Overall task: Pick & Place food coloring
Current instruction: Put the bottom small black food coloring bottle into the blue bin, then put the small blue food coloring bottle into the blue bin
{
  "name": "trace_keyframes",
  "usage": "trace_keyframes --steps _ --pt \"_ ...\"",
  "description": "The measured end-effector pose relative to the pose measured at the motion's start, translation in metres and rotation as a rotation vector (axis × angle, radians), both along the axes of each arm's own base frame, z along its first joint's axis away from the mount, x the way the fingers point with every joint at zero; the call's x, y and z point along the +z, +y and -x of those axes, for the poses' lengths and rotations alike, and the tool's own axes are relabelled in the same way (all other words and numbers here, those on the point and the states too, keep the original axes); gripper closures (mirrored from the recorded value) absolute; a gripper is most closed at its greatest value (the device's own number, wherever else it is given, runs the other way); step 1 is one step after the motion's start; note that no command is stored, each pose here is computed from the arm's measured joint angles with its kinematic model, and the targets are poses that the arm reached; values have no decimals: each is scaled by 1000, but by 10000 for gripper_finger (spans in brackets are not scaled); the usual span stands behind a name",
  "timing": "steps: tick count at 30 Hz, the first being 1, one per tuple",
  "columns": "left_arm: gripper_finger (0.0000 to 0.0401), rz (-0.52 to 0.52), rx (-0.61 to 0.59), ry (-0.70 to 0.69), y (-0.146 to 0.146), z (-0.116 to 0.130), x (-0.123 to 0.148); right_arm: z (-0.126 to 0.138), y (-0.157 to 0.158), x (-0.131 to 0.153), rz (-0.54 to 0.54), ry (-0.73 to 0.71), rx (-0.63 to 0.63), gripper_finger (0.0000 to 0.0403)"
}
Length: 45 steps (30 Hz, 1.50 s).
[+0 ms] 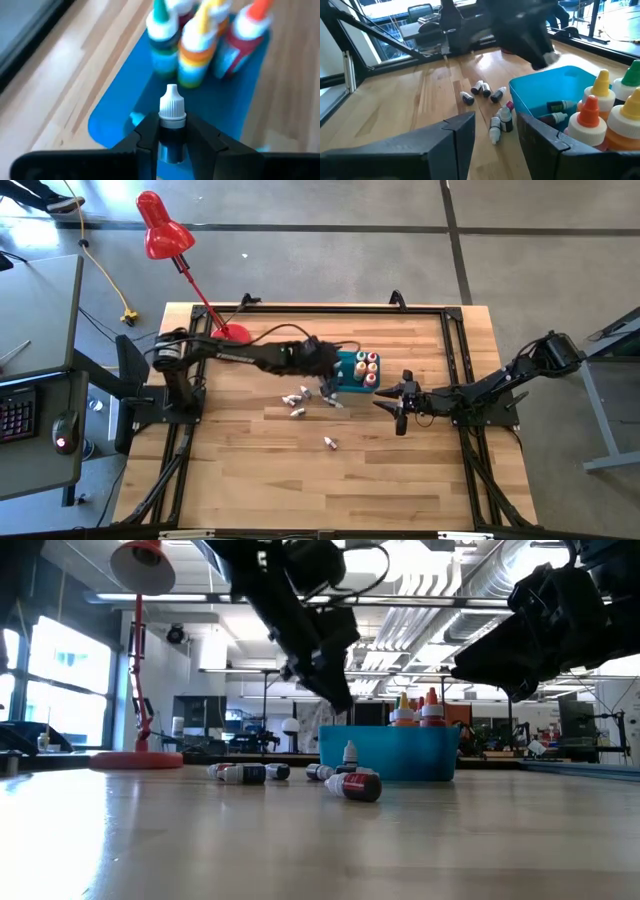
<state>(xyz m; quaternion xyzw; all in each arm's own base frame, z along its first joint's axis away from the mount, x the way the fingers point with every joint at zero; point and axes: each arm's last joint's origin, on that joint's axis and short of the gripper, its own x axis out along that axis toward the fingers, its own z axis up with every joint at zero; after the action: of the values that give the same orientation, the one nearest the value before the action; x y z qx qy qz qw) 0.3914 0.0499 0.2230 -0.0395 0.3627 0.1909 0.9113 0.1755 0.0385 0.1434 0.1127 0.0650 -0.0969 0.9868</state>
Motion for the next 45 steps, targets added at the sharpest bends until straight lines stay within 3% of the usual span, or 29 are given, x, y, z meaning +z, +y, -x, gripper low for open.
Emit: trace_keyframes --steps 5,13,17,22,27,32,38,45 --pt "322 16 -1 -5 15 -11 -21 0 0 -1 4 13 5 263" --pt "242 -34 -45 53 18 -14 -35 0 0 -2 7 21 5 263" --pt "221 -29 -53 104 16 -8 -4 0 0 -2 7 21 5 263" --pt "218 3 -71 278 8 13 50 0 0 -2 7 21 5 263" --pt "218 62 -160 495 -16 44 75 0 0 -2 9 24 -1 263" --pt "218 118 -121 540 -46 50 48 1 0 -3 13 30 -9 263" --pt "218 113 -226 520 -86 52 -6 1 0 -3 14 34 -9 263" --pt "218 122 -169 512 -93 61 -33 1 -1 -3 34 39 -8 263"
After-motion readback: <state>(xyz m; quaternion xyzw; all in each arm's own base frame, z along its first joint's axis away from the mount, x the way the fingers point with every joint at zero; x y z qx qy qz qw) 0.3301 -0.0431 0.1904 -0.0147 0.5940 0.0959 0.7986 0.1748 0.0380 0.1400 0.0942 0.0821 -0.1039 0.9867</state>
